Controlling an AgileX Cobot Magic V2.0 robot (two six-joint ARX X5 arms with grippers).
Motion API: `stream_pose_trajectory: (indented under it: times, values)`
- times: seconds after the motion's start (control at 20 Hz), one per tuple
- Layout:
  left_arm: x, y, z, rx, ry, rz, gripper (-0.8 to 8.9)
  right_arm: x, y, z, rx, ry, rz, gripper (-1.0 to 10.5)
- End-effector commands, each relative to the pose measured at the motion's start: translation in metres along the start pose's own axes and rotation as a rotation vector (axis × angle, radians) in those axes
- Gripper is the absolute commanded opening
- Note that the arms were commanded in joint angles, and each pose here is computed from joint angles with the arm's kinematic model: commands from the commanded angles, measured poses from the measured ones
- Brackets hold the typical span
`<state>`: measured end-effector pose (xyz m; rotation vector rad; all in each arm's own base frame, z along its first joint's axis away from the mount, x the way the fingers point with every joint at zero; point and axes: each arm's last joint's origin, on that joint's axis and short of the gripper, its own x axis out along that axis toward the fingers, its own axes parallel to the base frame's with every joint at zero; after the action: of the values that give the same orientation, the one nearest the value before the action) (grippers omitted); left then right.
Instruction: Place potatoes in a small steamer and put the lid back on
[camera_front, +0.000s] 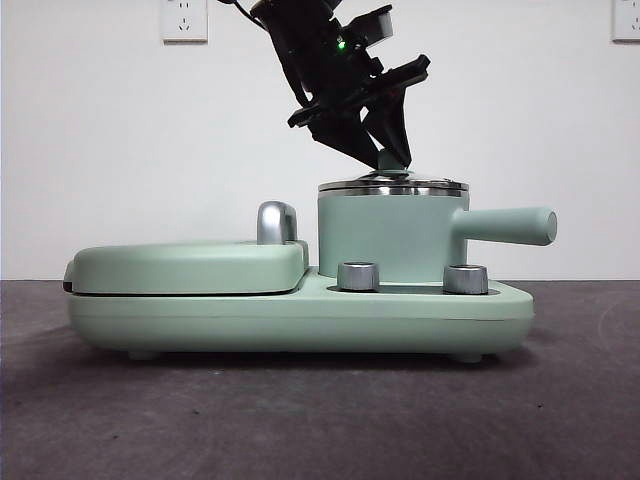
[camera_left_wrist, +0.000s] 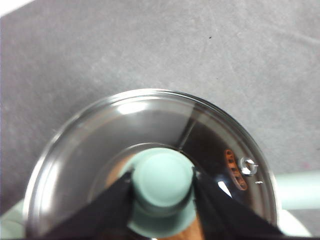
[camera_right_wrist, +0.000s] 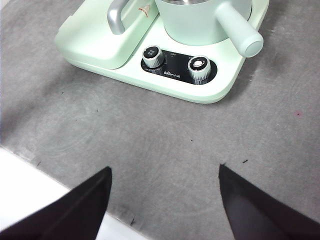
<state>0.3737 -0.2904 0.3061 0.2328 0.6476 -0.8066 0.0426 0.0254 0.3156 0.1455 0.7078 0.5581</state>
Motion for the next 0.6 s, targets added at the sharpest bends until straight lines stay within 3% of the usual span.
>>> stream_pose_trajectory:
  times: [0.05,0.15,0.25,0.6]
  values:
    - [-0.006,-0.002,0.011,-0.053,-0.042,-0.005,3.7,-0.001,0.001,0.002,0.003,-0.01,0.007,3.4]
    - [-0.022,-0.003,0.019,-0.049,-0.071,-0.002,4.42,-0.001,0.001,0.002,0.003,-0.01,0.007,3.4]
    - [-0.045,-0.006,0.024,-0.048,-0.077,-0.002,4.42,-0.001,0.001,0.002,0.003,-0.01,0.007,3.4]
    - [-0.143,-0.024,0.014,-0.033,0.113,-0.046,4.38,-0.001,0.001,0.002,0.005,-0.01,0.008,3.4]
